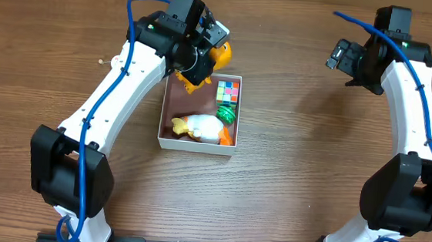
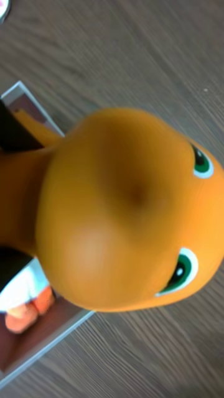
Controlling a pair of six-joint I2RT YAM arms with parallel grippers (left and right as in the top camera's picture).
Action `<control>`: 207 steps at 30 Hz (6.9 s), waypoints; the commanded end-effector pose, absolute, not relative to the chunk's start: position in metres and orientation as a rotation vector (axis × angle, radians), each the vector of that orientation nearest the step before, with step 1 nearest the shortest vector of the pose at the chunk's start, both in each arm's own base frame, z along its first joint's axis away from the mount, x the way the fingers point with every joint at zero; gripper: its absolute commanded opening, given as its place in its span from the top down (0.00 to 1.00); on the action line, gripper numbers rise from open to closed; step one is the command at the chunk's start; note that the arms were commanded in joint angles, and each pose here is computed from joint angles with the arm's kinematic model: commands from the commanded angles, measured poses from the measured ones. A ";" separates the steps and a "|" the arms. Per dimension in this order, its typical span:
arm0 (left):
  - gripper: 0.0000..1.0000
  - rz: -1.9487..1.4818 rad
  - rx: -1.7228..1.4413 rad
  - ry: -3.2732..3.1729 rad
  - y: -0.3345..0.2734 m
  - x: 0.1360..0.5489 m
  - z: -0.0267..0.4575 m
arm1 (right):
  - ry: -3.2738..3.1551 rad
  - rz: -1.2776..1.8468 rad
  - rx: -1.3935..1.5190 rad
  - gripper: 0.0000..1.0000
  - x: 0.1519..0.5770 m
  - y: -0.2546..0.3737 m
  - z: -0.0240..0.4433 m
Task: Pack container
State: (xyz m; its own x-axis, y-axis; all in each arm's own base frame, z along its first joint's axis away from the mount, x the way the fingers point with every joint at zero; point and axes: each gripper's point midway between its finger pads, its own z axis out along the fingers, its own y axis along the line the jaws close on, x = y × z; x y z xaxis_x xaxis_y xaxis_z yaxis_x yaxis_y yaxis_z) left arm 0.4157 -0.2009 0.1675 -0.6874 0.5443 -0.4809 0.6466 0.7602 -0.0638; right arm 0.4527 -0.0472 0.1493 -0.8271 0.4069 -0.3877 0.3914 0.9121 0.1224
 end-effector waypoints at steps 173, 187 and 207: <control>0.00 0.111 -0.075 2.966 0.050 0.428 0.044 | 2.640 0.054 0.584 0.00 0.453 -0.048 0.156; 0.00 0.145 -0.021 3.026 0.044 0.440 0.002 | 2.640 0.054 0.584 0.00 0.453 -0.048 0.156; 0.29 -0.051 -0.077 2.999 0.026 0.450 -0.008 | 2.640 0.054 0.584 0.00 0.453 -0.048 0.156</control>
